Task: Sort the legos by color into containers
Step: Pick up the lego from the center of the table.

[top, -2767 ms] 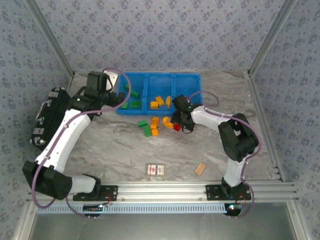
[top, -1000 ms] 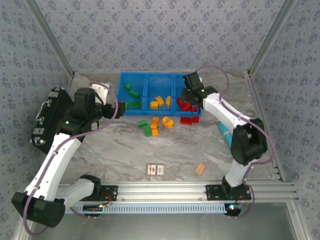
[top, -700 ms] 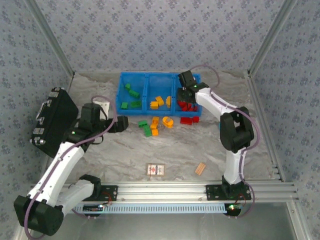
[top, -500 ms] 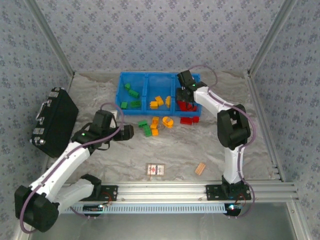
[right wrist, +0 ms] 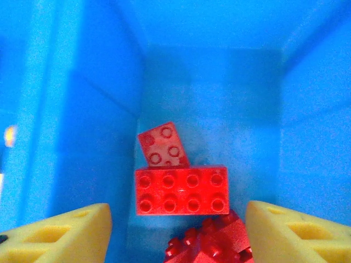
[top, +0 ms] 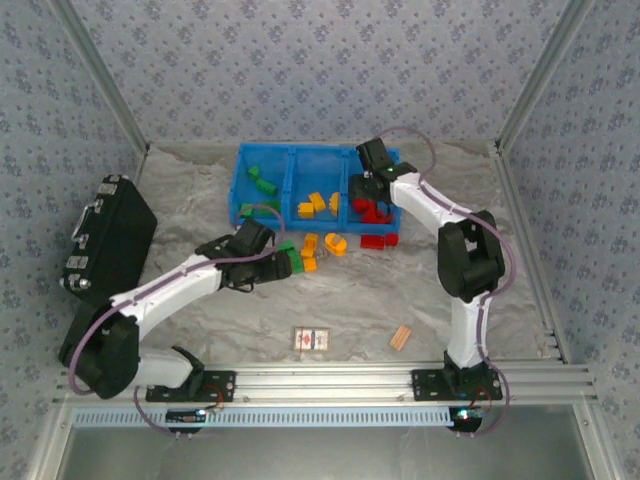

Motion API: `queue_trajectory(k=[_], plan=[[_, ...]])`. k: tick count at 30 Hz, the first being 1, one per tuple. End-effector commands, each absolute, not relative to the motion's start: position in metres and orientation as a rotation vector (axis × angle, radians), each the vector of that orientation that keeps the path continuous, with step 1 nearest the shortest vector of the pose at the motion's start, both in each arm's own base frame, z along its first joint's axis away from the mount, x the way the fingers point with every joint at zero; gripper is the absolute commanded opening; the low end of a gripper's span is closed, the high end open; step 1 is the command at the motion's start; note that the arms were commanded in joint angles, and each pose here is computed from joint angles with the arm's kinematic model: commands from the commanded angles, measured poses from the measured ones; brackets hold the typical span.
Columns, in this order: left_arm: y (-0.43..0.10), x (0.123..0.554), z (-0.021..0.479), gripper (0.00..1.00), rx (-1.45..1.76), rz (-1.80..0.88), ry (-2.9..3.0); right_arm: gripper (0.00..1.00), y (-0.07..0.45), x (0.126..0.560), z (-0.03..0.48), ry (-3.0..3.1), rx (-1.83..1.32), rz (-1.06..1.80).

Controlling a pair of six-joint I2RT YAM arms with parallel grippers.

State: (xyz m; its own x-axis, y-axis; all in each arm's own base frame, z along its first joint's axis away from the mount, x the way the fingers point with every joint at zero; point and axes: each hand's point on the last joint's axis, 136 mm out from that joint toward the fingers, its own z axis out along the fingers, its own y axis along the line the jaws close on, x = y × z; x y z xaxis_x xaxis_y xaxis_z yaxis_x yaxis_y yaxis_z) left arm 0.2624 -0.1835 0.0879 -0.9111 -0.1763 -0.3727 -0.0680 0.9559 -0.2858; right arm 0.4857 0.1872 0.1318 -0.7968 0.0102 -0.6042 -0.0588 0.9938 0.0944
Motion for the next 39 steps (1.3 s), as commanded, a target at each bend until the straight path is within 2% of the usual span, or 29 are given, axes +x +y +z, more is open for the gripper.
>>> queue_trajectory(k=[1, 11, 21, 39], plan=[[-0.202, 0.281, 0.098, 0.91, -0.241, -0.421, 2.651, 0.71, 0.195, 0.479, 0.169, 2.395, -0.088, 0.237], [-0.237, 0.295, 0.067, 0.89, -0.169, -0.271, 2.719, 0.76, 0.183, 0.463, 0.172, 2.338, -0.081, 0.335], [-0.229, 0.302, 0.051, 0.84, -0.191, -0.14, 2.724, 0.76, 0.168, 0.454, 0.15, 2.367, -0.041, 0.385], [-0.22, 0.321, 0.035, 0.74, -0.224, -0.096, 2.754, 0.77, 0.165, 0.457, 0.132, 2.408, -0.002, 0.453]])
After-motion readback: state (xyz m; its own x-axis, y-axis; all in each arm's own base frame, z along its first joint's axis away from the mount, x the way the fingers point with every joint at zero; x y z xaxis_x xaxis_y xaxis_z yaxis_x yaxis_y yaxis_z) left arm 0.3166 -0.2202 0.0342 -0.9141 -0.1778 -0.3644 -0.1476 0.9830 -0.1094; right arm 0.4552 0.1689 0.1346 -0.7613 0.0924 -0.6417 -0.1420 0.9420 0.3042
